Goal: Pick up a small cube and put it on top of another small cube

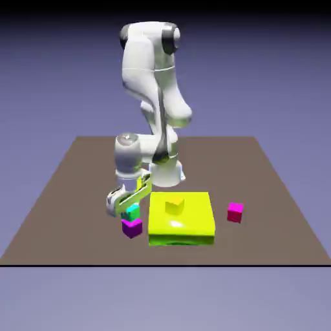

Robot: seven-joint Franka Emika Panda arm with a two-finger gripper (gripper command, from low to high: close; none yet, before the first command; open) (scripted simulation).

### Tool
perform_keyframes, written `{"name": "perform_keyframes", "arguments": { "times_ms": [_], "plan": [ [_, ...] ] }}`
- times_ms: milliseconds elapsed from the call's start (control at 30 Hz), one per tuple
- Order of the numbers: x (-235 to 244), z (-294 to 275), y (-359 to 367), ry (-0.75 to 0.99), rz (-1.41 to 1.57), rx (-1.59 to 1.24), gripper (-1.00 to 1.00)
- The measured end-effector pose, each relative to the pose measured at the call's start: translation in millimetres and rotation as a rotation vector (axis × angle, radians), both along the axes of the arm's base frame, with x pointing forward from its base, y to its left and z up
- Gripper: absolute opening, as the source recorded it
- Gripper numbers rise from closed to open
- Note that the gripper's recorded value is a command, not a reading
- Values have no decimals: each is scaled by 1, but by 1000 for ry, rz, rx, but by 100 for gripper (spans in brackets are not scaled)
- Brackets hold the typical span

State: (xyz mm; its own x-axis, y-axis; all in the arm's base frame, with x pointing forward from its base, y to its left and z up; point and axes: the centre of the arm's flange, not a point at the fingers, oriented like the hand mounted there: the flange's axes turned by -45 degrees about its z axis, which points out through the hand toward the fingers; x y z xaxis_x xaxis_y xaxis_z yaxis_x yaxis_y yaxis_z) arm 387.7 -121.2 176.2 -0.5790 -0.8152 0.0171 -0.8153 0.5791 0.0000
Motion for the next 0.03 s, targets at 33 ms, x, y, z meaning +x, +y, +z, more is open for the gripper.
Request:
{"name": "perform_keyframes", "arguments": {
  "times_ms": [33],
  "plan": [
    [0,0,0,0,0,0,100]
  ]
}}
